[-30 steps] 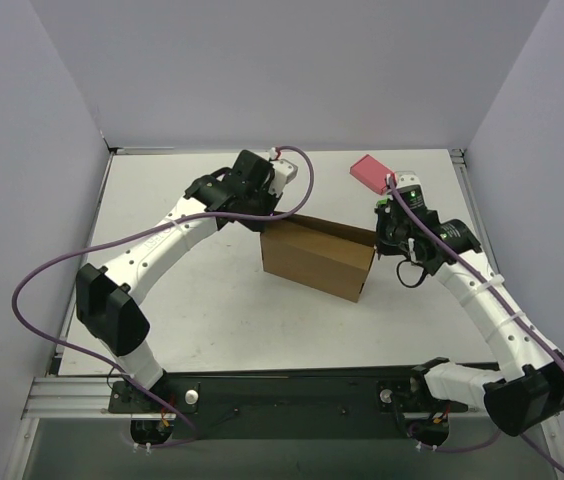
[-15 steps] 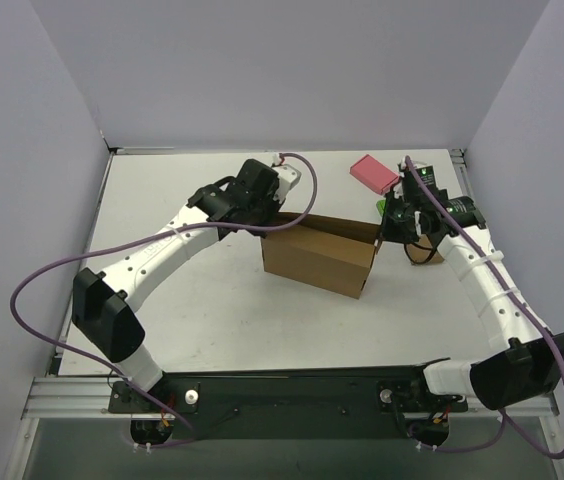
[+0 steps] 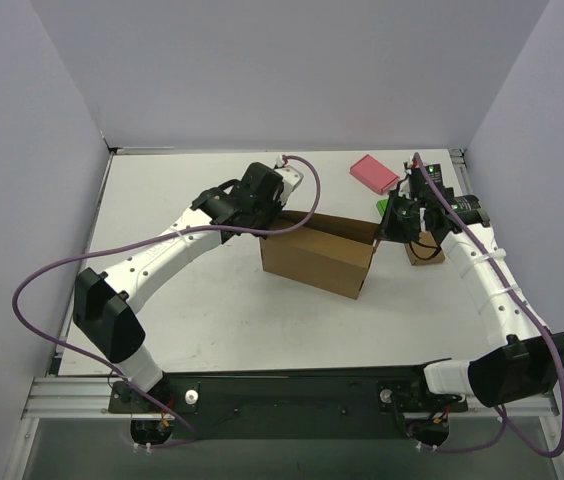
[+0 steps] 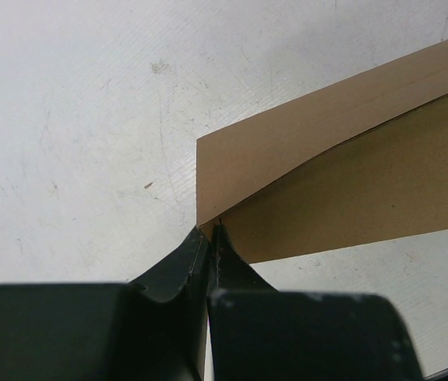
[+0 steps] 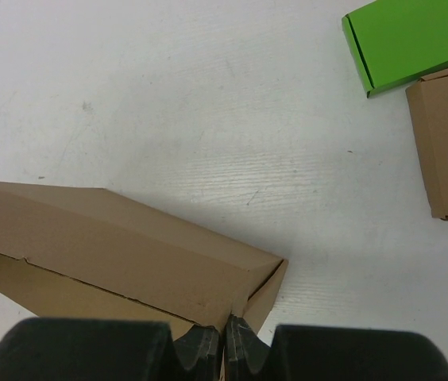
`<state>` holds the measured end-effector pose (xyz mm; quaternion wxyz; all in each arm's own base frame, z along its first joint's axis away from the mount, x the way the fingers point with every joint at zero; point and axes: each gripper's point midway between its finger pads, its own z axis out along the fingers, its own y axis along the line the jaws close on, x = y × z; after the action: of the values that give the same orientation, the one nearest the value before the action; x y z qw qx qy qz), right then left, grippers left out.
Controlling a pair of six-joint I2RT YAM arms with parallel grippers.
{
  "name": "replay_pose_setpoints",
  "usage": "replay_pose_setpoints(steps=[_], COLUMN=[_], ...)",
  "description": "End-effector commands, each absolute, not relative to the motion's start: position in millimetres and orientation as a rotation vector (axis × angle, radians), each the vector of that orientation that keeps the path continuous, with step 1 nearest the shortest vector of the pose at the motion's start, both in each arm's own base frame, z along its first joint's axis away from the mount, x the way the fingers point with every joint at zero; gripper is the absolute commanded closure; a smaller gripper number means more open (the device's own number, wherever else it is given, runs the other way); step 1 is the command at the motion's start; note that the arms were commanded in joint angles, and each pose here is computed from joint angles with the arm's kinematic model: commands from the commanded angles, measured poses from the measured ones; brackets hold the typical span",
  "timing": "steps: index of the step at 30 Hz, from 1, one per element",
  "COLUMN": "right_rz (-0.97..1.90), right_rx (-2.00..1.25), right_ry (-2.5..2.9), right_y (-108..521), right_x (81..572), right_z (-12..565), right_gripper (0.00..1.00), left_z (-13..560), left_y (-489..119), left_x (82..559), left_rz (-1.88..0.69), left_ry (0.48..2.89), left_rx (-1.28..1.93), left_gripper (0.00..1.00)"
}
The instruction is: Fold the paper box
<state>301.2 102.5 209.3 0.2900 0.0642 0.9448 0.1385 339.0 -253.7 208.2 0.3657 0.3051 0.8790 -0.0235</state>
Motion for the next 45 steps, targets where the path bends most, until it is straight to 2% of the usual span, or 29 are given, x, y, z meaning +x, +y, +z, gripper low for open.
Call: replay_pose_setpoints(steps=[1, 21, 29, 45], right_rz=[0.495, 0.499, 0.278, 0.017], right_rx=[0.184, 0.178, 0.145, 0.165], right_ry=[2.464, 2.464, 2.470, 2.338], right_y=[118.2, 111.9, 99.3, 103.1], right_x=[309.9, 307.7, 291.0, 246.9], right_z=[228.8, 226.8, 205.5, 166.6], right_gripper=[1.00, 1.00, 1.00, 1.00], left_z=[183.3, 182.2, 185.8, 191.7], left_y=[-245.5, -246.1, -253.2, -270.1], left_x=[325.3, 327.7, 325.9, 323.5], left_rz=[-0.011, -0.002, -0.054, -0.172], left_ry=[2.334, 2.338, 2.346, 2.330], left_rx=[0.880, 0.888, 0.873, 0.863], left_gripper=[1.00, 1.00, 1.00, 1.00])
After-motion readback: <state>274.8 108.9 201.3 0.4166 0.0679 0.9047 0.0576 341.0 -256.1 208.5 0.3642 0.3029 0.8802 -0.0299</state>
